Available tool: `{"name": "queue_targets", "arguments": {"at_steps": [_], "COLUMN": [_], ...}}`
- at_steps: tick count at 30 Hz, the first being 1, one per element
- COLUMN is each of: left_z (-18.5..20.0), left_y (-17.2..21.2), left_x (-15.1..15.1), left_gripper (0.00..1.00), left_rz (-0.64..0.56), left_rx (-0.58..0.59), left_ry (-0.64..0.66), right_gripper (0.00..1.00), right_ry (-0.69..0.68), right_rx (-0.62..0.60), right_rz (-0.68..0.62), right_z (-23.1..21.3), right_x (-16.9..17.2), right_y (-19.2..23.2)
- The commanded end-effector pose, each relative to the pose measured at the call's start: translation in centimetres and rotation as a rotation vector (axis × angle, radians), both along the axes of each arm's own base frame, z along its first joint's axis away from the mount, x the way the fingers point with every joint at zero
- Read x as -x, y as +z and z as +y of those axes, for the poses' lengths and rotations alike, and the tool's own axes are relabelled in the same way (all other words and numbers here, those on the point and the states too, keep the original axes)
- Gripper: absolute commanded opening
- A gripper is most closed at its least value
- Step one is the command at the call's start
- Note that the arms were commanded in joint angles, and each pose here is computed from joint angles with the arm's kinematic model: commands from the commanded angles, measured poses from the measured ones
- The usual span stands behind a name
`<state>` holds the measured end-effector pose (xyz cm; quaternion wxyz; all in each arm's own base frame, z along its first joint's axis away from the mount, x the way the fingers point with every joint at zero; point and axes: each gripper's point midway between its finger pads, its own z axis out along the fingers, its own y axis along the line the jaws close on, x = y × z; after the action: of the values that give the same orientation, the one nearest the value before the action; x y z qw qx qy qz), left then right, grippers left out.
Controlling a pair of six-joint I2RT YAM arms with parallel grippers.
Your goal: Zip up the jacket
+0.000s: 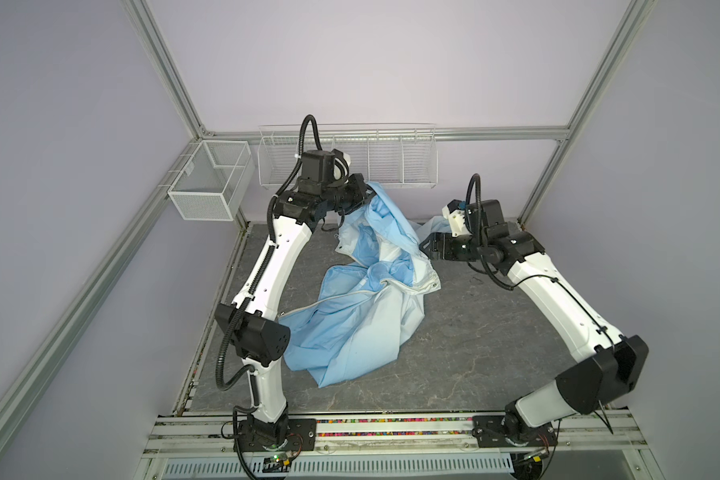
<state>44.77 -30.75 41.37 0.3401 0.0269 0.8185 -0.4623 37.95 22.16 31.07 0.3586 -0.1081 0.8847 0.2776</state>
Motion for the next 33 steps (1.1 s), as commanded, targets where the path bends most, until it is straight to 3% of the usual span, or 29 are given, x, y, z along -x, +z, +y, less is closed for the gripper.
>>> {"name": "queue_targets", "arguments": {"at_steps": [1,6,14,16,20,23,26,29,33], "left_z": [-2.1,-5.0,-7.1,-7.3,-7.2,-7.0,-5.9,-4.3,-2.0], "left_y": [1.3,2.6,3.1,3.4,3.3,3.4,3.4,3.1,2.1], "left_x": [1.1,2.8,5.2,5.7,5.8,5.7,5.2,4.9,4.9], "left_gripper": [0.0,0.0,0.0,0.0,0.02,0.31,0.57,0.67,0.71], "left_rz": [-0.048,-0.077,-0.073,-0.074,-0.067,-0.076,-0.096,-0.119,-0.135], "left_rx": [0.017,0.073,0.123,0.132,0.128,0.118,0.076,0.003,-0.078], "left_ry": [-0.106,-0.213,-0.317,-0.335,-0.333,-0.31,-0.251,-0.179,-0.09], "right_gripper": [0.86,0.91,0.89,0.79,0.36,0.11,0.07,0.07,0.07], "right_ry": [0.104,0.141,0.109,0.098,0.063,0.013,-0.036,-0.101,-0.206], "right_rx": [-0.033,-0.068,-0.036,-0.031,-0.041,-0.041,-0.056,-0.083,-0.132], "right_rz": [-0.13,-0.13,-0.093,-0.083,-0.061,-0.045,-0.029,-0.003,0.031], "right_z": [2.5,4.4,5.4,5.6,5.5,4.6,3.0,0.5,-3.8], "right_x": [-0.1,-1.1,-4.1,-4.8,-5.8,-6.3,-6.7,-6.9,-7.0], "right_y": [3.5,4.5,3.6,3.5,3.4,3.1,2.6,2.0,0.9]}}
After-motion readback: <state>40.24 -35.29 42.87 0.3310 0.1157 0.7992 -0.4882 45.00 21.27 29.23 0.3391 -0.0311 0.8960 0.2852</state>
